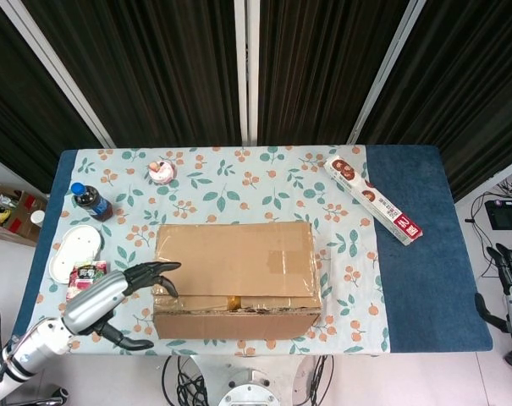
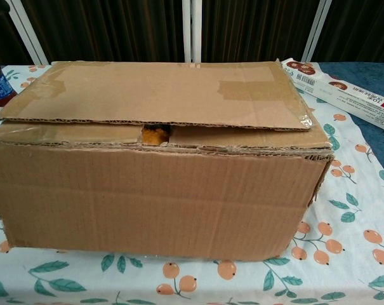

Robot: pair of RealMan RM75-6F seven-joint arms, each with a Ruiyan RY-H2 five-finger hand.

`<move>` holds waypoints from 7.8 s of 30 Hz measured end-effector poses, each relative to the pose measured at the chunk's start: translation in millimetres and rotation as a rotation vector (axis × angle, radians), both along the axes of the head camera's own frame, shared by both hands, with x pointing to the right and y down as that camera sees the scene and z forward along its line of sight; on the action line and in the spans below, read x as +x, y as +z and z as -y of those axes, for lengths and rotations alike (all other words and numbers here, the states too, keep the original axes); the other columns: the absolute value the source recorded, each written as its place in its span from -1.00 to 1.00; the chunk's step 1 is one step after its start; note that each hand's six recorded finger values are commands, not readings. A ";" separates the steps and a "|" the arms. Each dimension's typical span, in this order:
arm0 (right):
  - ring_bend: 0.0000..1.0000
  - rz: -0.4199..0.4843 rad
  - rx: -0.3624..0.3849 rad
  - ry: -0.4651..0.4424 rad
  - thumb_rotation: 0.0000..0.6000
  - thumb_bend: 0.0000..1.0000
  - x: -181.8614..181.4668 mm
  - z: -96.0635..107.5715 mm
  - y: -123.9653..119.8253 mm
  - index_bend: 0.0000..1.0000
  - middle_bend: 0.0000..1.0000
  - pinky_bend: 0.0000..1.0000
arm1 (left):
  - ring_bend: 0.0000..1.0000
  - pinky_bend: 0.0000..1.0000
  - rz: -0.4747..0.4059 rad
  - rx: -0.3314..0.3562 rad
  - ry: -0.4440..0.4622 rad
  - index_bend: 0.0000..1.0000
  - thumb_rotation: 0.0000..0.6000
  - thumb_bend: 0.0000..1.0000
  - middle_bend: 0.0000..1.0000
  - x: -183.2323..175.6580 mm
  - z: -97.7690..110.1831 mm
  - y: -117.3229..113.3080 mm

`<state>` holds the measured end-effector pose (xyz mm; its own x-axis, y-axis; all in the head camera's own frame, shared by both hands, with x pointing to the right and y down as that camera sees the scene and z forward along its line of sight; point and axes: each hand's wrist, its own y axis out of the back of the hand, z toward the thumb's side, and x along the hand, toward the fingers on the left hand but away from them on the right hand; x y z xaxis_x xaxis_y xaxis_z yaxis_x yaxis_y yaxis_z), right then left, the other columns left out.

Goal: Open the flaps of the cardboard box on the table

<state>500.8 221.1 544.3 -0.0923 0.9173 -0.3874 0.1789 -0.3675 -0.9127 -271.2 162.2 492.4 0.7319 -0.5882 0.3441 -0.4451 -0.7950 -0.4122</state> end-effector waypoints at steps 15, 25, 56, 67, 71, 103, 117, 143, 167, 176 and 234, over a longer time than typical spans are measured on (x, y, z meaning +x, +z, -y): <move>-1.00 -0.018 0.125 0.051 1.00 -0.32 4.0 61.8 -35.3 -1.00 -1.00 -1.00 | -0.86 -0.67 0.232 0.159 -0.120 -1.00 0.33 -0.86 -0.82 14.4 18.6 45.7; -1.00 -0.027 0.110 0.073 1.00 -0.32 6.3 78.9 -39.7 -1.00 -1.00 -1.00 | -0.86 -0.66 0.253 0.176 -0.097 -1.00 0.33 -0.85 -0.87 56.6 24.1 66.0; -1.00 -0.030 0.094 0.094 1.00 -0.32 14.4 78.8 -38.1 -1.00 -1.00 -1.00 | -0.89 -0.67 0.324 0.235 0.031 -1.00 0.70 -0.85 -0.93 132.8 24.3 111.2; -1.00 -0.022 0.080 0.096 1.00 -0.32 17.4 77.2 -34.8 -1.00 -1.00 -1.00 | -0.89 -0.67 0.357 0.329 0.051 -1.00 0.94 -0.85 -0.95 134.7 21.4 109.1; -1.00 -0.016 0.080 0.094 1.00 -0.32 16.7 76.7 -34.4 -1.00 -1.00 -1.00 | -0.89 -0.67 0.375 0.361 0.050 -1.00 0.98 -0.85 -0.95 136.0 19.4 110.9; -1.00 0.042 0.150 0.070 1.00 -0.32 10.2 78.2 -49.6 -1.00 -1.00 -1.00 | -0.89 -0.67 0.467 0.657 -0.359 -1.00 1.00 -0.56 -0.95 71.7 98.8 50.9; -1.00 0.047 0.169 0.039 1.00 -0.32 2.0 79.4 -56.4 -1.00 -1.00 -1.00 | -0.89 -0.67 0.643 0.609 -0.462 -1.00 1.00 -0.56 -0.95 53.2 192.1 84.9; -1.00 0.125 0.112 -0.285 1.00 -0.34 -93.4 126.0 -44.3 -1.00 -1.00 -1.00 | -0.89 -0.67 0.611 0.484 -0.529 -0.99 1.00 -0.88 -0.93 -144.1 34.9 47.5; -1.00 0.223 -0.215 -0.994 1.00 1.00 -326.3 158.8 -6.1 -0.25 -0.45 -1.00 | -0.89 -0.67 0.598 0.460 -0.680 -0.99 1.00 -0.87 -0.93 -213.6 -26.6 35.6; -1.00 0.226 -0.279 -1.059 1.00 1.00 -359.1 147.0 21.4 -0.24 -0.43 -1.00 | -0.89 -0.67 0.605 0.439 -0.704 -0.99 1.00 -0.83 -0.93 -223.4 -32.0 40.9; -1.00 0.218 -0.300 -1.144 1.00 1.00 -408.9 137.2 73.1 0.08 -0.16 -1.00 | -0.89 -0.67 0.635 0.404 -0.751 -0.99 1.00 -0.83 -0.93 -252.8 -46.7 47.4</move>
